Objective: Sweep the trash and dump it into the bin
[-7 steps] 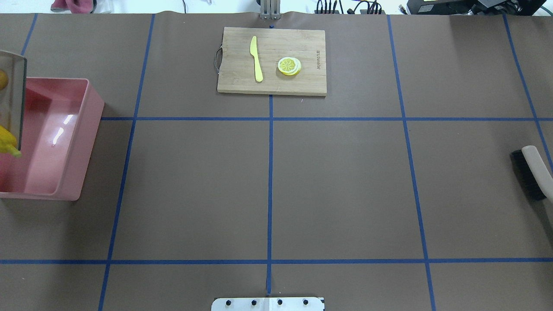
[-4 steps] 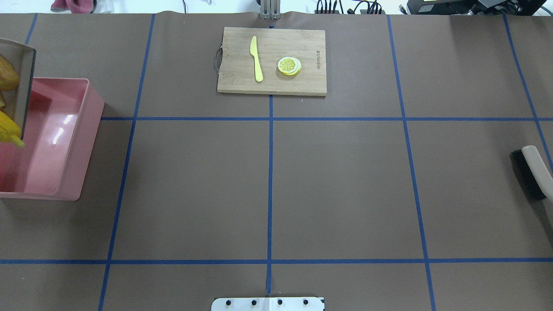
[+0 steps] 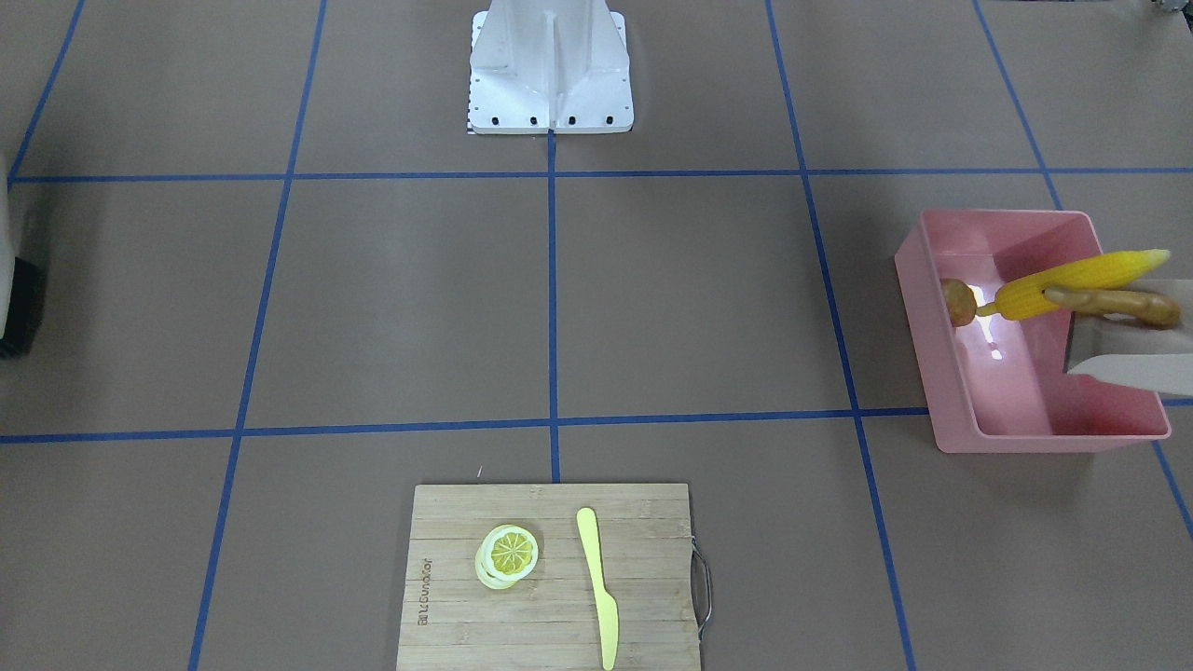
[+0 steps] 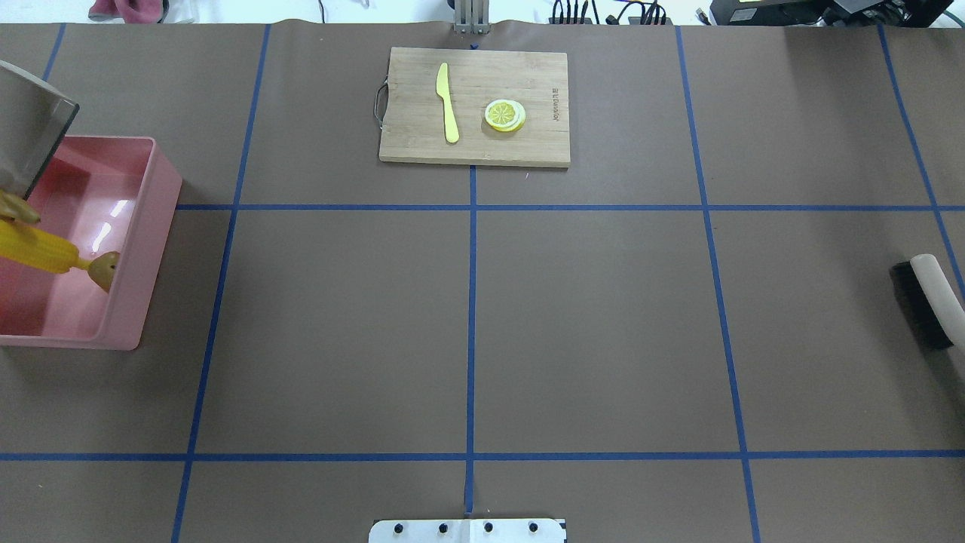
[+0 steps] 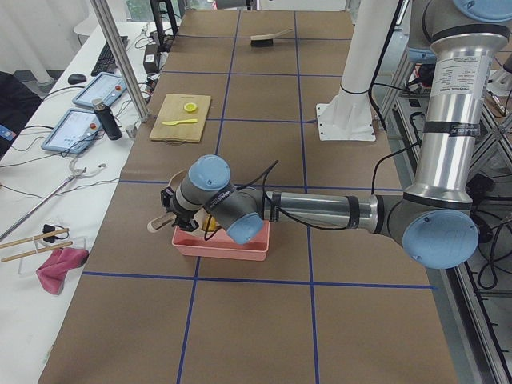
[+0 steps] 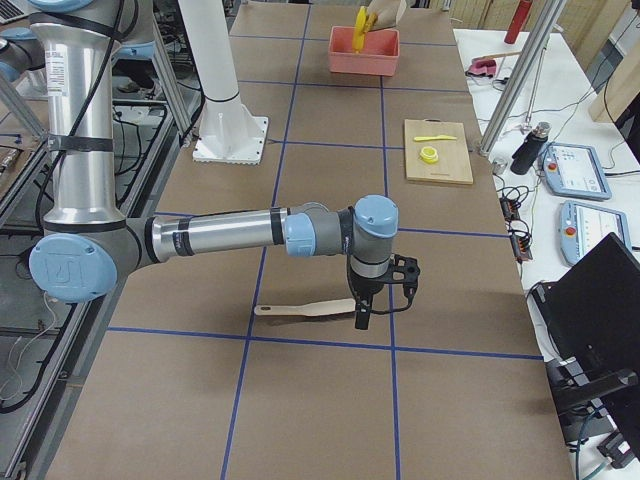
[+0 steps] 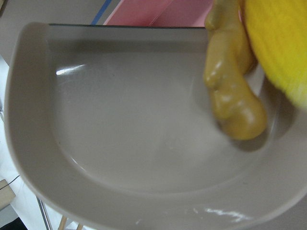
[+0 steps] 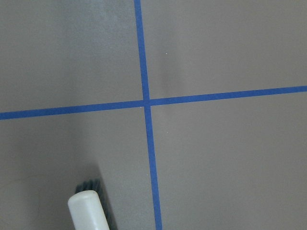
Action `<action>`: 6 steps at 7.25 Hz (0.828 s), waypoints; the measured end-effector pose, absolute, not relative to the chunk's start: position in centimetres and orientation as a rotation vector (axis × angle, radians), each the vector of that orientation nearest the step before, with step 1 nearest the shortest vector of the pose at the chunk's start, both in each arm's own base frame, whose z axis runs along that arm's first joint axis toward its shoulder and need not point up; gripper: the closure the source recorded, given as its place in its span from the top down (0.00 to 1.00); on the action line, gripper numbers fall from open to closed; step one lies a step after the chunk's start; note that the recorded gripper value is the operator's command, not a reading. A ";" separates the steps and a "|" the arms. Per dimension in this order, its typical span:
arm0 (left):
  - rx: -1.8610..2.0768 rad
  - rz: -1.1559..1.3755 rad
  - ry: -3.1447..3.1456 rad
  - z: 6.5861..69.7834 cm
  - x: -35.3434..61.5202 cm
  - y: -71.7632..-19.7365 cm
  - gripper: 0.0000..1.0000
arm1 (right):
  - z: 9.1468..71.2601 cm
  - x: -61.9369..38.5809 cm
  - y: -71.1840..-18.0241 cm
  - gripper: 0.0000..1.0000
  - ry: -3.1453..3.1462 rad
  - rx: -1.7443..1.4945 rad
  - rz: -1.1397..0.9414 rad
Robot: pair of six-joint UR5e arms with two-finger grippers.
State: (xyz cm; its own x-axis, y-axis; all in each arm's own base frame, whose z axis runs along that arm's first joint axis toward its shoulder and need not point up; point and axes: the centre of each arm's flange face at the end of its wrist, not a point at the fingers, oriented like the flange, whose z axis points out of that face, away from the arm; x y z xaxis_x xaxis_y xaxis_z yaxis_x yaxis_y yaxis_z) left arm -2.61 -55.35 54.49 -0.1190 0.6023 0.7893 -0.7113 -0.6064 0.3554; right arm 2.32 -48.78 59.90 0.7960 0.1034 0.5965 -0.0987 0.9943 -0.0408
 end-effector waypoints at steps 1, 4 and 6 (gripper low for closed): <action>1.247 1.873 -0.164 53.8 -2.6 -55.3 0.00 | 59.6 2.3 -48.7 1.00 -0.668 -0.008 0.109; 1.277 1.926 -0.234 51.9 -2.6 -55.7 0.00 | 58.5 3.2 -49.0 1.00 -0.704 0.016 0.118; 1.255 1.918 -0.194 51.6 -2.5 -56.3 0.00 | 57.8 3.2 -49.1 1.00 -0.715 0.027 0.116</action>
State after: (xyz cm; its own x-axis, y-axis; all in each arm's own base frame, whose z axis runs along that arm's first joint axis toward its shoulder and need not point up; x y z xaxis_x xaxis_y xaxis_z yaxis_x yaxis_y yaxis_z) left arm -2.52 -56.28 51.65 -0.1700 0.5449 0.8211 -0.6983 -0.6545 0.2898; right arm 3.23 -49.07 57.79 0.7488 0.0964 0.6558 -0.1150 0.9933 -0.0147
